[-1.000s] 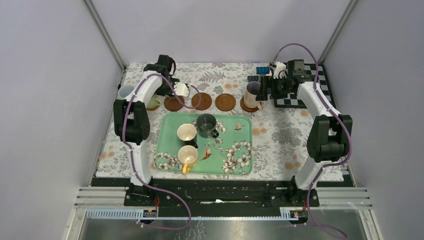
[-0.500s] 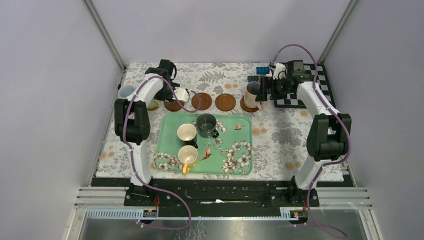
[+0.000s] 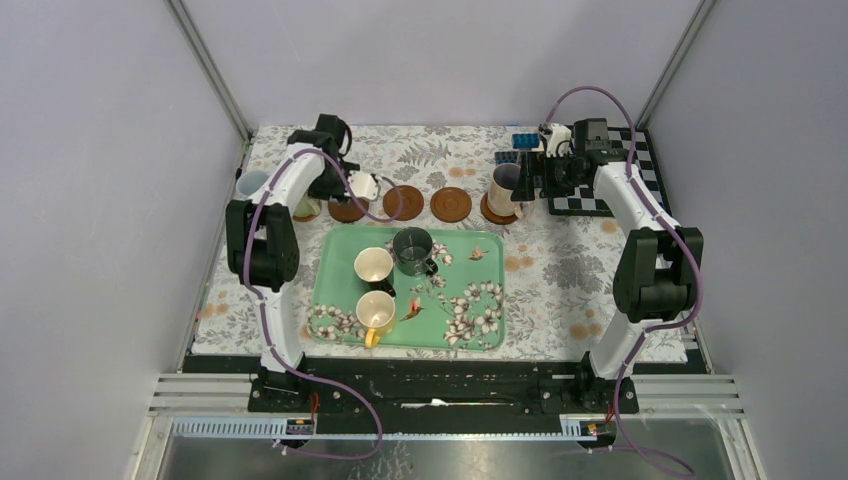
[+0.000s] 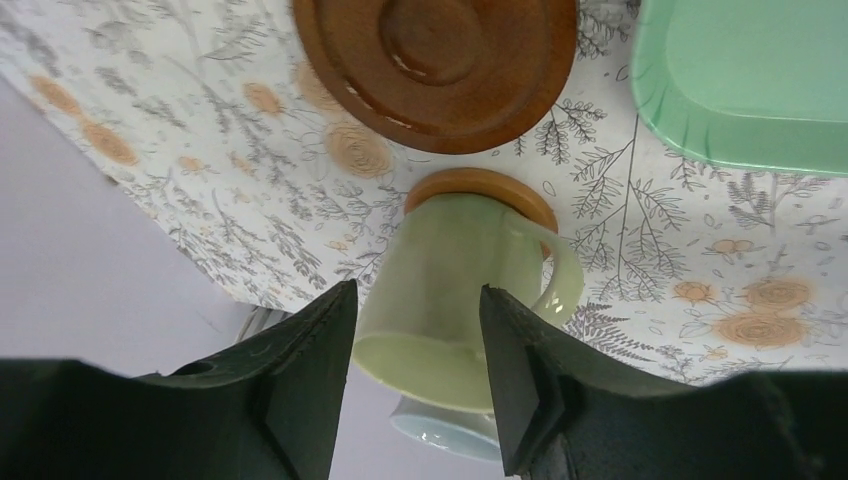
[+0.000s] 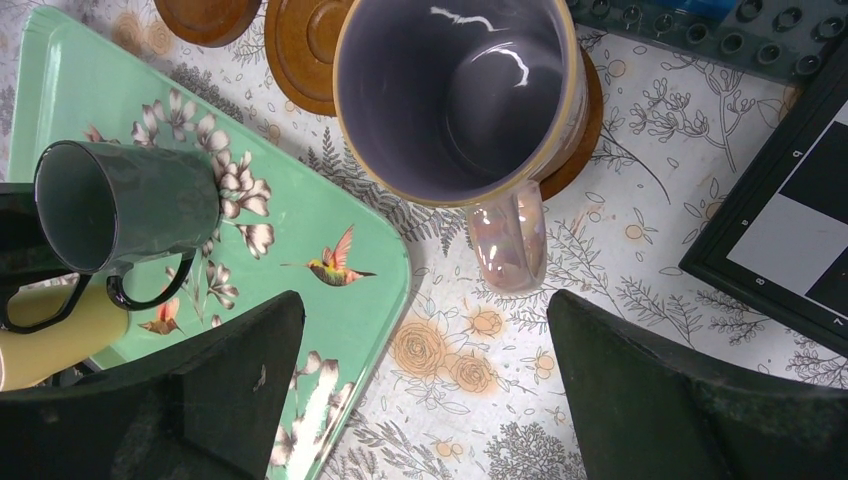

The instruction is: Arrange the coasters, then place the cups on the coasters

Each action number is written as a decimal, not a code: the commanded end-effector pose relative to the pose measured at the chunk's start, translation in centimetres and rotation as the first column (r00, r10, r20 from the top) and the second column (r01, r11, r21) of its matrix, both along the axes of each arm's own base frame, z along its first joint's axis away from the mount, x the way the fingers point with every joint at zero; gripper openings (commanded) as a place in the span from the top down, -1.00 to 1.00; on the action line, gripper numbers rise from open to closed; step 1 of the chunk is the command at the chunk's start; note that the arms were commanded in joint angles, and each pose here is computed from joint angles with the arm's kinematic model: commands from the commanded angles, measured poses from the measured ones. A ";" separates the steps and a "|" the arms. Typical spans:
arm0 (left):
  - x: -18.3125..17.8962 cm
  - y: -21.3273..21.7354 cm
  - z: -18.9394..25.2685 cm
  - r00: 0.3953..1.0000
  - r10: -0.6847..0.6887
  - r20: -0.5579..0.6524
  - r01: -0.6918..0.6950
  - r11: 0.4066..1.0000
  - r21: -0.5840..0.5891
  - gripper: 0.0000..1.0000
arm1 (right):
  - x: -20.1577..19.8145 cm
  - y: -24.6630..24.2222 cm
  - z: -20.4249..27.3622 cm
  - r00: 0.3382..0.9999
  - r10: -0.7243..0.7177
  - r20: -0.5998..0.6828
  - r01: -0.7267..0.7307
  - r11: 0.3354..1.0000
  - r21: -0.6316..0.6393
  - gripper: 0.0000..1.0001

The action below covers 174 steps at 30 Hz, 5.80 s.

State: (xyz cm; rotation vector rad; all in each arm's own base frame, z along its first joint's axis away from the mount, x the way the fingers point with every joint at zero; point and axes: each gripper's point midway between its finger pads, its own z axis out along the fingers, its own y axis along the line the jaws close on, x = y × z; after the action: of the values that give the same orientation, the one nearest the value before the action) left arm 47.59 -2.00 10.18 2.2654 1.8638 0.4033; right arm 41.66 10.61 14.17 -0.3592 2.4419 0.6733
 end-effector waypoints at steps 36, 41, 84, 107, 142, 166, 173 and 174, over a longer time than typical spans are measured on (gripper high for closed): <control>-23.7 -29.0 1.1 0.715 -0.631 -0.301 0.530 0.770 -0.354 -0.19 | 1.2 0.3 7.8 0.980 0.047 0.191 -0.049 0.999 0.009 -0.97; -23.0 -28.5 -1.0 0.727 -0.618 -0.298 0.543 0.784 -0.301 -0.19 | 1.2 0.3 7.7 0.981 0.044 0.190 -0.046 0.999 0.007 -0.97; -14.0 -27.0 4.0 0.792 -0.599 -0.119 0.599 0.800 -0.041 1.00 | 1.1 0.5 6.6 0.984 0.051 0.168 -0.054 0.998 0.016 -0.97; -1.4 -11.9 1.3 0.905 -0.414 -0.094 0.419 0.908 0.033 1.00 | 1.5 0.5 5.9 0.989 0.042 0.143 -0.046 0.999 0.025 -0.97; -1.6 -9.7 -3.6 0.908 -0.389 -0.156 0.397 0.917 0.026 0.86 | 1.4 0.2 5.2 0.991 0.041 0.126 -0.042 0.999 0.005 -0.97; -2.3 -11.0 1.7 0.917 -0.389 -0.090 0.389 0.921 -0.019 0.04 | 1.6 0.3 5.0 0.992 0.042 0.121 -0.043 0.999 0.011 -0.97; -2.5 -14.4 5.2 0.948 -0.314 -0.049 0.298 0.932 -0.207 0.01 | 1.6 0.5 5.1 0.992 0.044 0.121 -0.046 0.999 0.019 -0.97; -1.9 -14.6 5.2 0.958 -0.286 -0.034 0.272 0.938 -0.215 0.01 | 1.6 0.5 5.0 0.992 0.043 0.120 -0.046 0.999 0.020 -0.97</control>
State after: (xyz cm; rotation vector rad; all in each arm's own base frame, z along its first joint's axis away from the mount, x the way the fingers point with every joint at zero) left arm 46.07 -14.65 11.33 2.5415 1.4638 0.1520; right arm 42.47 10.90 17.69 -0.4224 2.3608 0.6694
